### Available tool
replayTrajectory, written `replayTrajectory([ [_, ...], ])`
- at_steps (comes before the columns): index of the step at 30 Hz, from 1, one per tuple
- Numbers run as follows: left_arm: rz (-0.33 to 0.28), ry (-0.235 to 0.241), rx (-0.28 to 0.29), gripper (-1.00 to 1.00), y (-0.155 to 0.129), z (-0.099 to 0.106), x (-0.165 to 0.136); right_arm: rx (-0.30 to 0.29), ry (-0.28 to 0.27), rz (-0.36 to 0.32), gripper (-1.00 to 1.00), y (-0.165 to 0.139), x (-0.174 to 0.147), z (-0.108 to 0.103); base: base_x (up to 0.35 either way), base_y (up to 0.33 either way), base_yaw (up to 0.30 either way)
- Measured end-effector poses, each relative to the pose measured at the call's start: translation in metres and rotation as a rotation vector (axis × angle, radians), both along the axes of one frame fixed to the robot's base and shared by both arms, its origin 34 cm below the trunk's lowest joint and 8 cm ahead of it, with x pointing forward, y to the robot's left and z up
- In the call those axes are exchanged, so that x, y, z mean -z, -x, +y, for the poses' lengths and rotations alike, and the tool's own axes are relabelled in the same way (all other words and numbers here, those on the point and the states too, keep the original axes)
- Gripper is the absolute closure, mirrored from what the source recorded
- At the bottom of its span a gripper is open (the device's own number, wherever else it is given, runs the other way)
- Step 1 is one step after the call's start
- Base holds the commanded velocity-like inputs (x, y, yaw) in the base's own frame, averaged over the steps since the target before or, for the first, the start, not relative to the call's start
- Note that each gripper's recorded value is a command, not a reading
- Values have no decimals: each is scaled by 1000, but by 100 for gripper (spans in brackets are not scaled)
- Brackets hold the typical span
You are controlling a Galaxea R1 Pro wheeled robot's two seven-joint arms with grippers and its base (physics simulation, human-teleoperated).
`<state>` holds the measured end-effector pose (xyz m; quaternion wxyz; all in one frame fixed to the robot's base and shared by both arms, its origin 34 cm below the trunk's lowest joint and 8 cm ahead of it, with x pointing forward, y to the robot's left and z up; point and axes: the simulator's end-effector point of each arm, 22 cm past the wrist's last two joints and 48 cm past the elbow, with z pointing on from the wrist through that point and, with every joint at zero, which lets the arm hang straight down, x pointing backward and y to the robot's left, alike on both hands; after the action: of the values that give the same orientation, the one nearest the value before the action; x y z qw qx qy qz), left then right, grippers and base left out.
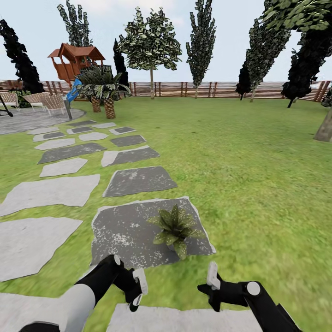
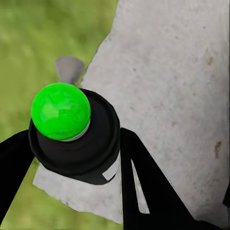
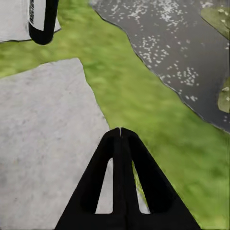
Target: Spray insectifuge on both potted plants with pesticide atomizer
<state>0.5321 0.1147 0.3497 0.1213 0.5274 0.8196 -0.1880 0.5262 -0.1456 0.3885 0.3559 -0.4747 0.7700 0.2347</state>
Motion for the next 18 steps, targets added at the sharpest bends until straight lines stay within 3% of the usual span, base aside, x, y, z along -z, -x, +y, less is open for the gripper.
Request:
replayTrajectory([
  [2,-1,-4,43,100,4,-15,-1,-89,2,0,100,10,-4,22,0,0,0],
  [5,-1,-17,87,100,11,-25,0,-106,9,-3,100,8,-12,29,0,0,0],
  [8,-3,15,119,100,17,-51,-4,-136,-13,9,100,11,-20,46,0,0,0],
  [18,-55,84,199,100,19,-71,-9,-112,-3,2,100,-1,-33,46,0,0,0],
])
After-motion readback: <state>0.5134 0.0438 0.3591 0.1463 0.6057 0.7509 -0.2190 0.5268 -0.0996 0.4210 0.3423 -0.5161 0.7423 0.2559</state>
